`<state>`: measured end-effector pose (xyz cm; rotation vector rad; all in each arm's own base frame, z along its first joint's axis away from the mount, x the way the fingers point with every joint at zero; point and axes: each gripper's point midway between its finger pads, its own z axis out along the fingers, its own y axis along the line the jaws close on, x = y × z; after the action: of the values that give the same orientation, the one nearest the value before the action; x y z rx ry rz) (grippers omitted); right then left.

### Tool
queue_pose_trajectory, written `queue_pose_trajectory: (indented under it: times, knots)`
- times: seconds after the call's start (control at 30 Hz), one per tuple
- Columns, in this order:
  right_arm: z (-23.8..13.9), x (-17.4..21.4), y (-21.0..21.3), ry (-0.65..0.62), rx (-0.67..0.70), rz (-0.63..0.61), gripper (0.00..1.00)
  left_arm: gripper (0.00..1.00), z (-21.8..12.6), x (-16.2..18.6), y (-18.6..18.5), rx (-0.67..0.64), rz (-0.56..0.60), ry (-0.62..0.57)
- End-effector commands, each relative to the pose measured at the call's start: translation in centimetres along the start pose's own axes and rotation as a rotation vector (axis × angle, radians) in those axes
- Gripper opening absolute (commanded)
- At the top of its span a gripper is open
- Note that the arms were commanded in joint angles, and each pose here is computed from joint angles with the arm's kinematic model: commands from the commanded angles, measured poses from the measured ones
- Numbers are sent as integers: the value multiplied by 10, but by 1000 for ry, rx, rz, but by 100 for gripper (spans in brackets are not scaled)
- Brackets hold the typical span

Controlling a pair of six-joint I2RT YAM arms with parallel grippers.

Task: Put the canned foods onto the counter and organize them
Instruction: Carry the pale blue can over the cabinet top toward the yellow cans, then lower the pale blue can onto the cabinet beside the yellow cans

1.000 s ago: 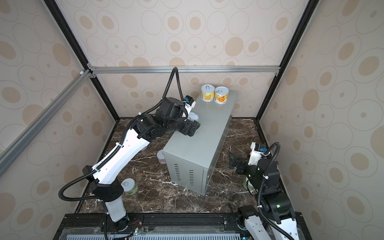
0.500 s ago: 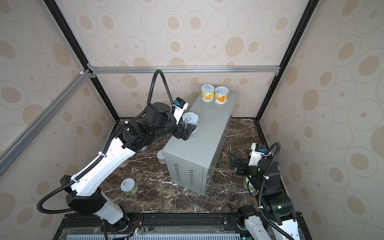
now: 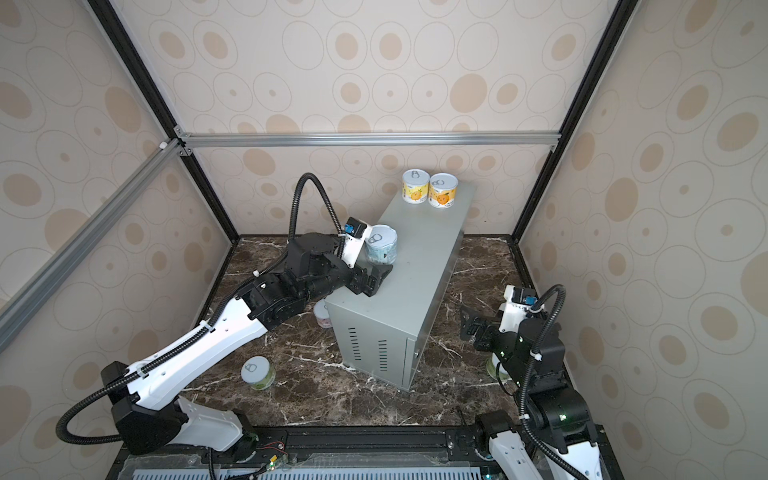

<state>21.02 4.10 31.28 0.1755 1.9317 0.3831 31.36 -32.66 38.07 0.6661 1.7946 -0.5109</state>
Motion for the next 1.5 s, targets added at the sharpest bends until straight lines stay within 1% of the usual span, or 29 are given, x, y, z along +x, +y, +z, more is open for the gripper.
queue_pose_trajectory:
  times: [0.0,0.27,0.43,0.63,0.73,0.9,1.0,1.23,1.47]
  knots:
    - [-5,-4,5,-1,-17,-5,99,99,-9,-31,6,-30,-7,-130]
    - [-1,-4,6,12,-17,-11,99,98,4,-31,10,-34,-39,-174]
    - [0,-4,4,8,-7,-24,99,93,9,-34,13,-37,-45,-202]
    - [1,-4,2,4,-1,-30,99,88,22,-35,15,-28,-50,-189]
    - [0,-4,1,2,4,-33,99,81,27,-37,15,-11,-56,-194]
    - [-1,-5,0,-7,12,-38,99,68,37,-40,18,-7,-60,-190]
    - [0,-4,-1,-9,14,-38,99,65,43,-44,19,-1,-56,-191]
    - [3,-2,-2,-4,15,-37,99,63,66,-57,22,9,-41,-184]
    - [6,0,-2,4,13,-35,99,62,99,-68,32,26,-46,-179]
